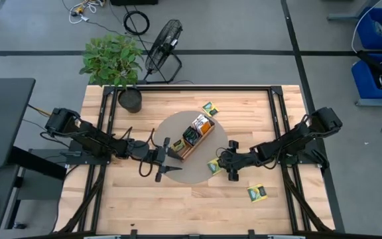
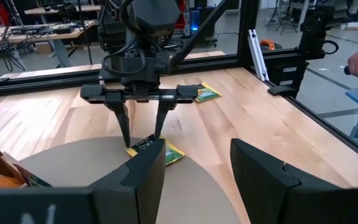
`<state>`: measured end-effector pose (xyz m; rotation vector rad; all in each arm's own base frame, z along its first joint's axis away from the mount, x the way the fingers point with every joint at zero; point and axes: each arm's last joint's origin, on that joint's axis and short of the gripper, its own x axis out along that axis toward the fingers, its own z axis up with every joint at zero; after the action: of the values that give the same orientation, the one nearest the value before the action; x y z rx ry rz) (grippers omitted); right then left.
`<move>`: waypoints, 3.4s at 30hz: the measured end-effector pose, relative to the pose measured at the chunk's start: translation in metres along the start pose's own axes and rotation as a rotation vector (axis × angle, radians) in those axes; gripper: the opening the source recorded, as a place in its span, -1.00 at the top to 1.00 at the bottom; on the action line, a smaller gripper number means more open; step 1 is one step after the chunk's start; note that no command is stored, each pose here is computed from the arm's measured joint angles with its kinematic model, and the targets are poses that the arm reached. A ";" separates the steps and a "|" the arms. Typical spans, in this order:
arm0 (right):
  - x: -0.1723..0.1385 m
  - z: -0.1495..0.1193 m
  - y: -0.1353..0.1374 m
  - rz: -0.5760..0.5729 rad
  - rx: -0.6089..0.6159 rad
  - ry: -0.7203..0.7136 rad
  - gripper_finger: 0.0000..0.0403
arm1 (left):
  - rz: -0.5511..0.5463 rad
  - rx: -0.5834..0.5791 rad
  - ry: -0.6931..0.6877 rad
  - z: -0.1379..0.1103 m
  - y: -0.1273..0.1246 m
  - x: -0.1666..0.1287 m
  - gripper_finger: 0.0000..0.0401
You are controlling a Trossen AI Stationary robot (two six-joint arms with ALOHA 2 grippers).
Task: Pick & Place Tea
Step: Put the yellow tea bag into the left section of the wooden organizer
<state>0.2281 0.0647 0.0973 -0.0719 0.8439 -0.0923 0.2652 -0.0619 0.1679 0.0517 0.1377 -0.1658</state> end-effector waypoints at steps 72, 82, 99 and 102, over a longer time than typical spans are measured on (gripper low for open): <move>-0.018 0.005 0.049 -0.138 -0.598 0.147 0.96 | 0.017 -0.069 0.004 0.000 0.001 0.000 0.07; -0.035 0.023 0.069 -0.297 -0.892 0.122 0.99 | 0.037 -0.357 -0.065 0.006 0.006 0.000 0.07; -0.058 0.064 0.103 -0.518 -1.323 -0.046 1.00 | -0.011 -0.630 -0.106 0.010 0.010 0.000 0.07; -0.060 0.071 0.108 -0.534 -1.368 -0.101 1.00 | -0.004 -0.632 -0.111 0.010 0.013 0.000 0.07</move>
<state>0.2472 0.1804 0.1779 -1.5734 0.6357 0.0046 0.2689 -0.0502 0.1783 -0.5866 0.0746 -0.1234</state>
